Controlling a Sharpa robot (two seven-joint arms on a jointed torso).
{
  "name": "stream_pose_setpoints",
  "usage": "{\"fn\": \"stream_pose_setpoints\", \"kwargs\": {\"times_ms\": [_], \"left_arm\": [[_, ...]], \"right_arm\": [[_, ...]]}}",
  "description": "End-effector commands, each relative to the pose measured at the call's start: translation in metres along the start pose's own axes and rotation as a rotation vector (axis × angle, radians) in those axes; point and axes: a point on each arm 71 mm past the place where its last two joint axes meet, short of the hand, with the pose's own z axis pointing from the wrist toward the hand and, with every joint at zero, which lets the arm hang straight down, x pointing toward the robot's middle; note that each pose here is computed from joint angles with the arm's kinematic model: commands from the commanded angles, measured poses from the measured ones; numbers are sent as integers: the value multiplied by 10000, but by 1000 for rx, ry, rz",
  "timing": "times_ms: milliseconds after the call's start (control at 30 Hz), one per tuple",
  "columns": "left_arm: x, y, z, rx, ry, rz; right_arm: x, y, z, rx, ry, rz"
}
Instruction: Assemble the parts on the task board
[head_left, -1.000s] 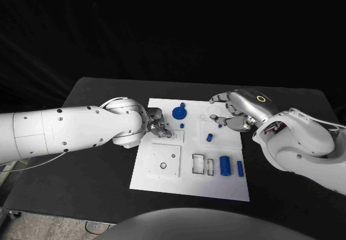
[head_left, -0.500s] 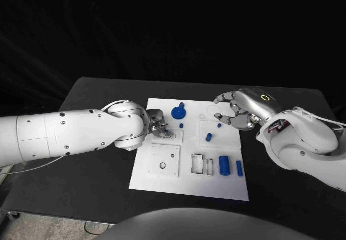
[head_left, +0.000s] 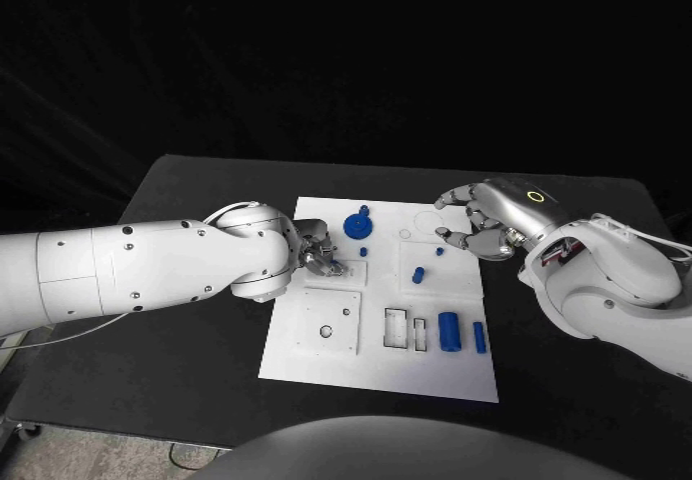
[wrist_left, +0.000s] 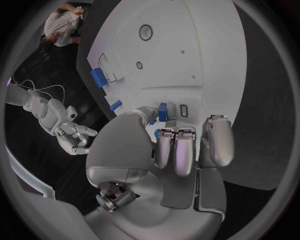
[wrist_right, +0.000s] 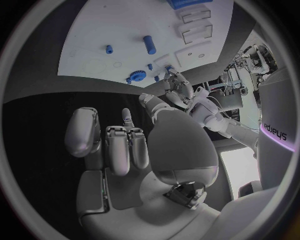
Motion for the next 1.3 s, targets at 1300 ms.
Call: {"fn": "stream_pose_setpoints", "kwargs": {"times_ms": [1300], "left_arm": [[22, 35, 17, -7, 43, 8]], "right_arm": [[97, -84, 13, 48, 75, -16]]}}
